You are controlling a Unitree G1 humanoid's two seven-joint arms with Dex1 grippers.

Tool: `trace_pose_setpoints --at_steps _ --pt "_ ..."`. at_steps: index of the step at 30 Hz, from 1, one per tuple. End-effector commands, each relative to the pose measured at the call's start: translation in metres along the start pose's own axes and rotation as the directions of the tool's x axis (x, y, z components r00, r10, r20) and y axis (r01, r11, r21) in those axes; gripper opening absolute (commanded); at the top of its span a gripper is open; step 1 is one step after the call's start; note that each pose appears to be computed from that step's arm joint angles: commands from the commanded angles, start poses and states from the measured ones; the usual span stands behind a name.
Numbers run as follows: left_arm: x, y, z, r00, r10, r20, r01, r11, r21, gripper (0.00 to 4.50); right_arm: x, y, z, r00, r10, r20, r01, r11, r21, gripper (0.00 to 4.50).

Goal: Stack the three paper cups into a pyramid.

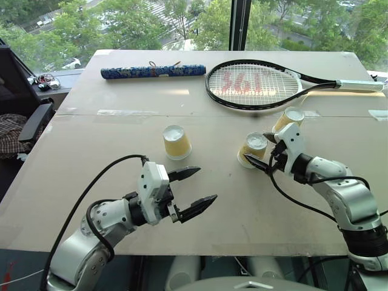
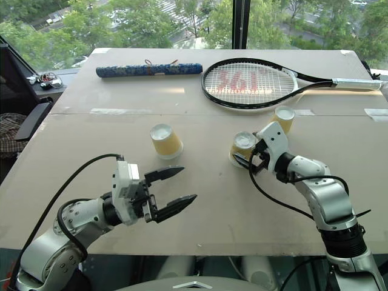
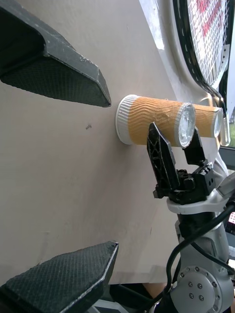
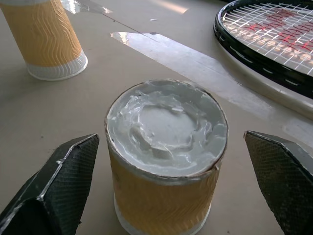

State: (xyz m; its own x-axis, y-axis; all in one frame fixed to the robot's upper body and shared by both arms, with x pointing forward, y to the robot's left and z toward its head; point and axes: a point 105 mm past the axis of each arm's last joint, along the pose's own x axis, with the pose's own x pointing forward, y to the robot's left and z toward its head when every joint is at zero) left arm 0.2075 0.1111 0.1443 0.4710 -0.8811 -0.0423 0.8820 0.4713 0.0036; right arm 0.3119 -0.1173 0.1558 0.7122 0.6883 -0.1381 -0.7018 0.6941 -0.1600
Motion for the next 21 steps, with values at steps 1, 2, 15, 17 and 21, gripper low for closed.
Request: trace_pose_setpoints --at_steps 1,2,15,17,21 --pt "-0.001 -0.005 0.01 1.0 -0.015 0.024 0.014 0.999 0.035 4.5 -0.023 -0.001 0.051 0.983 0.062 0.173 -0.047 0.995 -0.086 4.44" --pt "0.0 -0.005 0.01 1.0 -0.016 0.024 0.015 0.999 0.035 4.5 -0.027 -0.004 0.06 0.977 0.059 0.203 -0.044 0.996 -0.076 4.44" --pt "0.0 -0.001 0.017 0.999 -0.013 0.036 0.011 0.998 0.055 4.5 -0.002 -0.099 0.031 0.94 -0.34 0.031 0.341 0.928 -0.152 4.44" --pt "-0.002 -0.002 0.017 0.999 -0.006 0.036 0.004 0.998 0.057 4.5 -0.001 -0.106 0.027 0.93 -0.367 0.023 0.367 0.921 -0.134 4.44" --pt "-0.005 -0.005 0.018 0.999 0.009 0.038 -0.011 0.998 0.061 4.5 -0.001 -0.12 0.021 0.904 -0.427 0.007 0.425 0.898 -0.114 4.44"
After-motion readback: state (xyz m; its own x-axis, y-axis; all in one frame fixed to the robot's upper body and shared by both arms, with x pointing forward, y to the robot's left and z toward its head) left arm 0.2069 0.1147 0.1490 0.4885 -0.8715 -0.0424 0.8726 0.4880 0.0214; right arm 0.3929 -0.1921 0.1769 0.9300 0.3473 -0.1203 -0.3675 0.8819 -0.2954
